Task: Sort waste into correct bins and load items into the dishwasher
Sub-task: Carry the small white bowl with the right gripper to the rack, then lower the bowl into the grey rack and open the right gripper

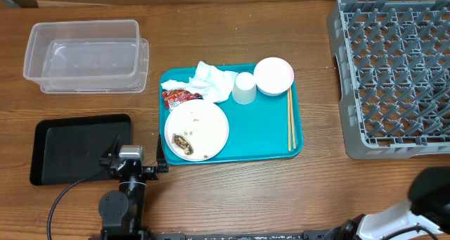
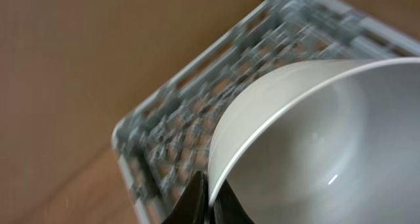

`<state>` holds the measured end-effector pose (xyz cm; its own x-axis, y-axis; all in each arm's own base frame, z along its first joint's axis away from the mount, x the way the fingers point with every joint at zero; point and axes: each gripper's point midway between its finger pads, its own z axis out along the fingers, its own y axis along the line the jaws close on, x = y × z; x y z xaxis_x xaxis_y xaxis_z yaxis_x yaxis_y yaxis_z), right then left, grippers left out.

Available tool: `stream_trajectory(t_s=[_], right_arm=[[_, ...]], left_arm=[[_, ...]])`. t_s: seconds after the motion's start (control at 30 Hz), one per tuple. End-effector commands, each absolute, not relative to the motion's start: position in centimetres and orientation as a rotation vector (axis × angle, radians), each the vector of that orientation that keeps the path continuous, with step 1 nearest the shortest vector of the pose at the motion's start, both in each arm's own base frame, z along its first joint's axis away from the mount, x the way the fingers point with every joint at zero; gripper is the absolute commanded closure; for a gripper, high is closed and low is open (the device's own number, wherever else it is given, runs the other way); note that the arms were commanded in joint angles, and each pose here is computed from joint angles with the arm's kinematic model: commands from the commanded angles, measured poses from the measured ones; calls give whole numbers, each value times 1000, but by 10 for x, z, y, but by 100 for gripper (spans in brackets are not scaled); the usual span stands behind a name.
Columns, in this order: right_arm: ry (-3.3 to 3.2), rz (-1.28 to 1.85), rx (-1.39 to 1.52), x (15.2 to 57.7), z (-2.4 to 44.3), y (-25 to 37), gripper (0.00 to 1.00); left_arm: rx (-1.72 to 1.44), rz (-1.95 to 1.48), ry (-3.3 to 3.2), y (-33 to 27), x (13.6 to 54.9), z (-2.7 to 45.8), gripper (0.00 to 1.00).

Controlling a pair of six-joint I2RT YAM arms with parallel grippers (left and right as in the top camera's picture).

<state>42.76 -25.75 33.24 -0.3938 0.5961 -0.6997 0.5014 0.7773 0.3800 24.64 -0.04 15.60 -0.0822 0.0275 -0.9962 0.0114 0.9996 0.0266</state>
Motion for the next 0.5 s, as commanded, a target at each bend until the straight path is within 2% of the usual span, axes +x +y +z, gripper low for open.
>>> stream_trajectory(t_s=[0.0,0.17,0.47], right_arm=[[2008,288,793,428,330,-283,96],[1892,320,1027,414,296,-358,96],[1848,547,996,428,247,-389,96]], left_arm=[[12,21,1648,3,246,156,0],[11,21,1648,3,246,156,0],[12,21,1648,3,246,156,0]])
